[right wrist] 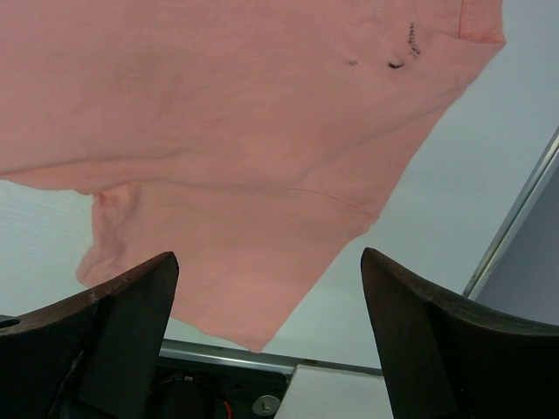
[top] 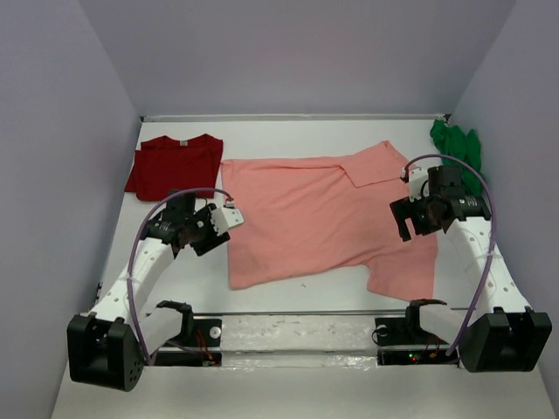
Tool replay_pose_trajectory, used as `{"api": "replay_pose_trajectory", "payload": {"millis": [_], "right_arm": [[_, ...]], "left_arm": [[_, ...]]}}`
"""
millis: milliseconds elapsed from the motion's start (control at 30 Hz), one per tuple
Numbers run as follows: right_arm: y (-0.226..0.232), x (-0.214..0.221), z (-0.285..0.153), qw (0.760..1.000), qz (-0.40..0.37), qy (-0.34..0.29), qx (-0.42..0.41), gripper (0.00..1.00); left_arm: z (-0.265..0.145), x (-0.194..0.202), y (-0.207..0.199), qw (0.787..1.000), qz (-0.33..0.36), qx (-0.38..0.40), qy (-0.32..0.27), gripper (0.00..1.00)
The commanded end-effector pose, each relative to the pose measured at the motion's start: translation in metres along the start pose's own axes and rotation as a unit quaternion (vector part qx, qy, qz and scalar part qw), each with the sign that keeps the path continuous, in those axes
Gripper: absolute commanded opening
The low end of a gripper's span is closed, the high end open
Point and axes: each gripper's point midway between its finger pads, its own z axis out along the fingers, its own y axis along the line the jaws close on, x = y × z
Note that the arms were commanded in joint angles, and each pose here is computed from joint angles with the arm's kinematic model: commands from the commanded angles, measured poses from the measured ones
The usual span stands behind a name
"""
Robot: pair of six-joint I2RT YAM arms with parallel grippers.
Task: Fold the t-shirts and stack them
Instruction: Flatten the tshirt out
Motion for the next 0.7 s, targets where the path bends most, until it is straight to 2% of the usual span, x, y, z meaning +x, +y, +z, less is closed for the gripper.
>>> {"api": "replay_pose_trajectory", "payload": {"millis": [0, 167, 267, 433, 667], "right_arm": [[-0.011, -0.017, -0.008, 1.0, 0.004, -0.023, 0.021, 0.9], [-0.015, -0.017, -0.005, 0.999, 0.003, -0.015, 0.029, 0.9], [-0.015, -0.017, -0.006, 0.999, 0.003, -0.014, 0.03, 0.9], [-0.023, -0.013, -0.007, 0.999, -0.001, -0.008, 0.051, 0.9], [-0.02, -0.004, 0.0, 0.999, 0.0, 0.001, 0.049, 0.9]], "left_arm": [[-0.003, -0.035, -0.001, 0.999, 0.006, 0.039, -0.036, 0.63], [0.002, -0.055, -0.027, 0.993, 0.032, 0.109, -0.027, 0.63], [0.007, -0.055, -0.041, 0.99, 0.036, 0.137, -0.003, 0.6], [0.011, -0.033, -0.054, 0.985, 0.037, 0.161, 0.059, 0.55], [0.001, -0.014, -0.072, 0.982, 0.064, 0.156, 0.087, 0.58]]}}
